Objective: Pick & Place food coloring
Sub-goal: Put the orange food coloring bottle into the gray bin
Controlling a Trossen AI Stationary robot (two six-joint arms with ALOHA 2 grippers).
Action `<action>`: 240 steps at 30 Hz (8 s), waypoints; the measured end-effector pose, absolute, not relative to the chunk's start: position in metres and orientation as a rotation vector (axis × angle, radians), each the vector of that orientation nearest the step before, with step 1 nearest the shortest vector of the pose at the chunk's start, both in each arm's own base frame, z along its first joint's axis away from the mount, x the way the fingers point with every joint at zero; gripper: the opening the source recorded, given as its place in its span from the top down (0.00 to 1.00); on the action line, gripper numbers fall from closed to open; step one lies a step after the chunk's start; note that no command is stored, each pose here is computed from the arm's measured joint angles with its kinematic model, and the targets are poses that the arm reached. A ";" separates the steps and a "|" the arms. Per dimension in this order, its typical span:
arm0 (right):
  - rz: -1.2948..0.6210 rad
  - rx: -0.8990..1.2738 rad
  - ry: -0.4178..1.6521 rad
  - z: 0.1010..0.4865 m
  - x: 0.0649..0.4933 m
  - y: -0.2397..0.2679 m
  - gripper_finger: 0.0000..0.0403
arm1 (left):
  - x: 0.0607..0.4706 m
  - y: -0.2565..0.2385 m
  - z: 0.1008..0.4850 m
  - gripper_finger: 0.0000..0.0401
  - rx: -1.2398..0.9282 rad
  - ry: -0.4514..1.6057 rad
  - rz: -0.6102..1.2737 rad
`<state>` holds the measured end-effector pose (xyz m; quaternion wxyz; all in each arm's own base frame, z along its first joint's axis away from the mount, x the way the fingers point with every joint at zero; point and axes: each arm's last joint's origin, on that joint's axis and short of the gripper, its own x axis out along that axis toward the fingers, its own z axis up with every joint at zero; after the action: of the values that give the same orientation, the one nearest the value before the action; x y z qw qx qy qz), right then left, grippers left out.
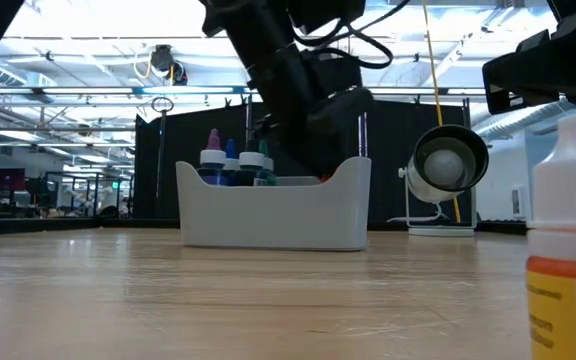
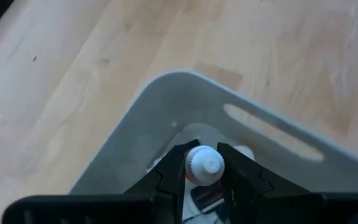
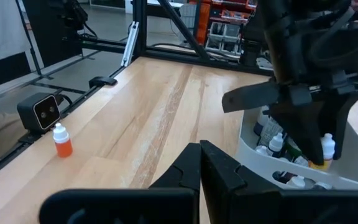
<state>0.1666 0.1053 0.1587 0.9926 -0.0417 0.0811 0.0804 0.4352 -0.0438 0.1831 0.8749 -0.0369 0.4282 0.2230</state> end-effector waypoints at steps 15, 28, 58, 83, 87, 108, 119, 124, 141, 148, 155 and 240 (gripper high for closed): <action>0.162 -0.084 0.163 0.159 0.167 0.105 1.00 | 0.436 -0.029 0.204 0.79 0.143 1.063 0.142; 0.162 -0.088 0.170 0.158 0.166 0.105 1.00 | 0.438 -0.016 0.214 0.79 0.405 1.086 -0.151; 0.160 -0.061 0.171 0.158 0.167 0.105 1.00 | 0.433 -0.003 0.179 0.79 0.337 1.058 -0.091; 0.160 -0.061 0.170 0.158 0.167 0.105 1.00 | 0.432 -0.003 0.173 0.79 0.316 1.048 -0.059; 0.160 -0.061 0.170 0.158 0.167 0.105 1.00 | 0.430 -0.002 0.167 0.79 0.326 1.053 -0.042; 0.160 -0.061 0.170 0.158 0.167 0.105 1.00 | 0.429 -0.001 0.166 0.64 0.280 1.057 -0.011; 0.160 -0.062 0.170 0.158 0.167 0.105 1.00 | 0.433 -0.012 0.220 0.57 0.314 1.023 -0.039; 0.159 -0.061 0.168 0.158 0.167 0.105 1.00 | 0.417 -0.035 0.300 0.57 0.335 0.954 -0.013; 0.179 0.000 0.177 0.158 0.166 0.106 1.00 | 0.217 -0.099 0.329 0.99 0.201 0.530 -0.025; 0.185 -0.059 0.180 0.157 0.166 0.106 1.00 | 0.188 -0.092 0.235 0.99 -0.054 0.156 -0.010; 0.210 -0.156 0.184 0.156 0.166 0.106 1.00 | 0.172 -0.087 0.172 0.99 -0.107 0.107 0.053; 0.336 -0.102 0.445 0.127 0.294 0.259 0.56 | 0.170 -0.085 0.171 0.88 0.288 0.097 0.152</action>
<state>0.2943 0.2587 0.1272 0.9601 -0.0505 0.2197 0.1657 0.1701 -0.0847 0.1709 0.9856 0.1435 0.0481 0.0757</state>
